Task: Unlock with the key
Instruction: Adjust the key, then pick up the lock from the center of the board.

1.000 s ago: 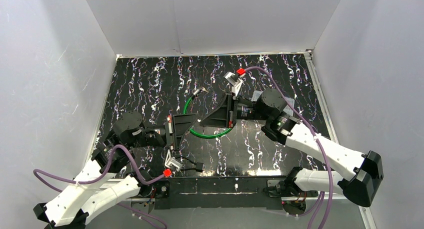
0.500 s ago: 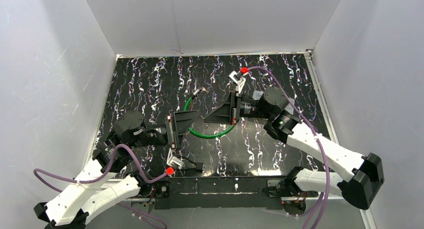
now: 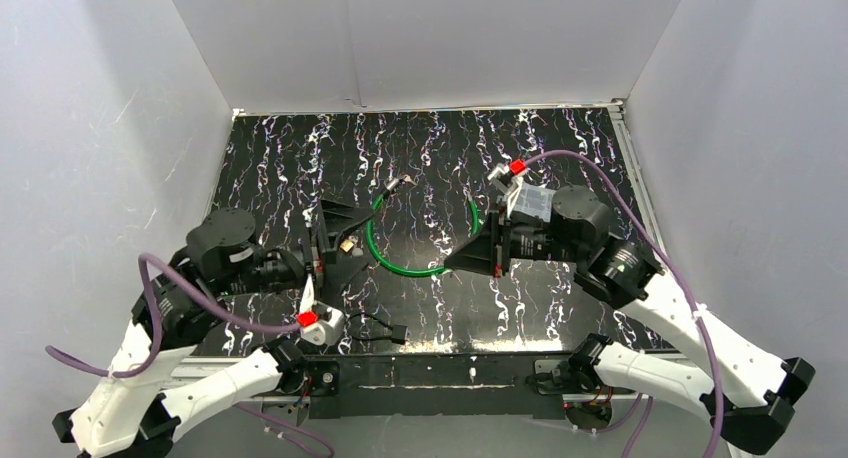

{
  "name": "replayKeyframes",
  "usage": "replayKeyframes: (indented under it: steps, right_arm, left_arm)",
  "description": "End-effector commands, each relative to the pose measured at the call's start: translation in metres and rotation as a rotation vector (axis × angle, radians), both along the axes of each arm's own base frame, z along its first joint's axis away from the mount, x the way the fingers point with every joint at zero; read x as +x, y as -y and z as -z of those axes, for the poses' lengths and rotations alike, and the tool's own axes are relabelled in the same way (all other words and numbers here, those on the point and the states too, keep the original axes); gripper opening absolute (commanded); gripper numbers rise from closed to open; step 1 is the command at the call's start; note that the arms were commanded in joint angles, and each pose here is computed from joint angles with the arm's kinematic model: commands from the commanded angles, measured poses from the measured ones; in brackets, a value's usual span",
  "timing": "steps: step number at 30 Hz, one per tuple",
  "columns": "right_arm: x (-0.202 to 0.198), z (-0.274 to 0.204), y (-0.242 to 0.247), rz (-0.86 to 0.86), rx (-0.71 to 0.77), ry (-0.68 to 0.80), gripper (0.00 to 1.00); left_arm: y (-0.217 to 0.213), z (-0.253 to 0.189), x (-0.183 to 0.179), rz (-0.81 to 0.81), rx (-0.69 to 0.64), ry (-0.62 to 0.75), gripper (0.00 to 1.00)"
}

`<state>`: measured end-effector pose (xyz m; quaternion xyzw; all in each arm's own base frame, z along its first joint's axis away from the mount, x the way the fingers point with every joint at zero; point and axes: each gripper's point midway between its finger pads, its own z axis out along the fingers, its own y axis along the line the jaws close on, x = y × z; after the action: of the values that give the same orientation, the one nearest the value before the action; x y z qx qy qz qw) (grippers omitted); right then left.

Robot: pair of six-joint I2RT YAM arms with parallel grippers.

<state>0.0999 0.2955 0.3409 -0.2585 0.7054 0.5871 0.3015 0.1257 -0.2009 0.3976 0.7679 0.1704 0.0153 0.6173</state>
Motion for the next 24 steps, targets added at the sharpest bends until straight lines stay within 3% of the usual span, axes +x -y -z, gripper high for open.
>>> replayKeyframes:
  steps: [1, 8, 13, 19, 24]
  right_arm:
    - [-0.010, 0.005, 0.017, 0.020, -0.056, 0.093, 0.01]
    - [-0.018, 0.020, 0.033, 0.048, -0.133, 0.123, 0.01]
    - [-0.016, 0.028, 0.044, 0.097, -0.166, 0.130, 0.01]
    - [-0.012, 0.025, 0.056, 0.157, -0.167, 0.151, 0.01]
    - [-0.009, 0.028, 0.066, 0.218, -0.166, 0.146, 0.01]
  left_arm:
    - [-0.017, 0.106, -0.040, -0.105, 0.207, -0.700, 0.98]
    - [-0.021, 0.193, -0.058, -0.151, 0.289, -0.938, 0.98]
    - [-0.016, 0.231, -0.067, -0.174, 0.369, -1.107, 0.98]
    - [-0.006, 0.275, -0.062, -0.158, 0.417, -1.078, 0.98]
    - [0.018, 0.326, -0.050, -0.214, 0.503, -1.163, 0.98]
